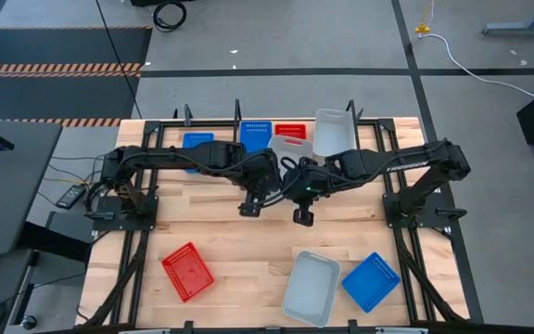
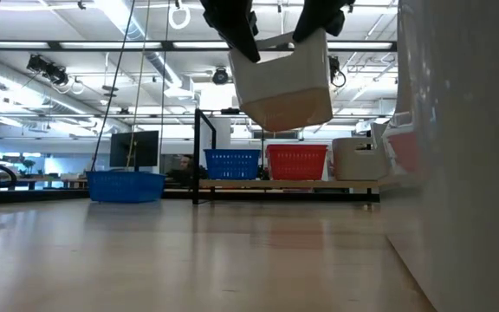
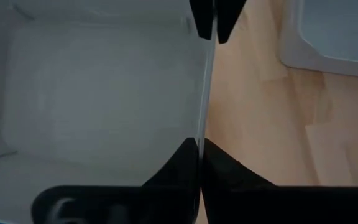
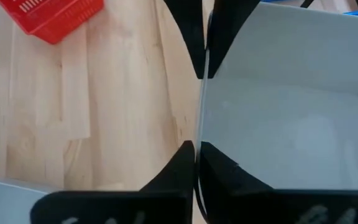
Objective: Stack baskets on shelf by color
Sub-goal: Stack the top gray bin on the gray bin on the shelf
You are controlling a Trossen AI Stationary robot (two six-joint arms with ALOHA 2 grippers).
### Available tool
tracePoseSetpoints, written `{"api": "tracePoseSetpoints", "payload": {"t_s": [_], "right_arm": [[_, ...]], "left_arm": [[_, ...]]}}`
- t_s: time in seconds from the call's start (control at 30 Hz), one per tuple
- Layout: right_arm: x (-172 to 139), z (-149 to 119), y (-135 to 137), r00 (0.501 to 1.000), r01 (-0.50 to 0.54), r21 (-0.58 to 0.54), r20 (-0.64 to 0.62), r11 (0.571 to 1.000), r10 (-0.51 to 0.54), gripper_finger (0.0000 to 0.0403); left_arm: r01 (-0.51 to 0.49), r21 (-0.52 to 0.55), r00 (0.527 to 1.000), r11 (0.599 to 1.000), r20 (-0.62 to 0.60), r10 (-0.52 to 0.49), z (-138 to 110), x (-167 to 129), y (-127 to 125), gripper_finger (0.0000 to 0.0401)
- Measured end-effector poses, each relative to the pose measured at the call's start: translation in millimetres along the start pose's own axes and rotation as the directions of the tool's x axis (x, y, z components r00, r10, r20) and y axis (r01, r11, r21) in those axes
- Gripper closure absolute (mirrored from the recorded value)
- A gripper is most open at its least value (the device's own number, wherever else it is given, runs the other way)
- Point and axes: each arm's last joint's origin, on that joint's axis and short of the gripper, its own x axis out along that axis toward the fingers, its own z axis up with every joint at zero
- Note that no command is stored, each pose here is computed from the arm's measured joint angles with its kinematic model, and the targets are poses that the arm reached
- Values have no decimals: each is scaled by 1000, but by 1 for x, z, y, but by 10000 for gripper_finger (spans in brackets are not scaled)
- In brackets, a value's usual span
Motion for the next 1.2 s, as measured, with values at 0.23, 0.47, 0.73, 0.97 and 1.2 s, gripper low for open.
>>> {"api": "tracePoseSetpoints", "payload": {"t_s": [0.23, 0.47, 0.73, 0.97, 1.2], "right_arm": [[-13, -4, -4, 1000, 30, -4, 8, 1000, -30, 396], [-25, -21, -20, 985, 95, -12, -146, 995, -96, 398], [-56, -30, -33, 978, 173, -74, -106, 982, -180, 398], [-89, -53, -69, 937, 249, -138, -216, 959, -275, 398], [-116, -59, -104, 948, 271, -136, -132, 953, -288, 398]], "left_arm": [[-82, 3, 997, 997, -1, 82, 1, -3, 3, 343], [-225, -16, 974, 974, 24, 226, 0, -24, 8, 262], [-267, -129, 943, 955, 171, 286, -2, -89, 17, 200], [-255, -198, 936, 947, 196, 293, -13, -116, 15, 204], [-237, -245, 933, 940, 212, 291, -13, -120, 13, 224]]}}
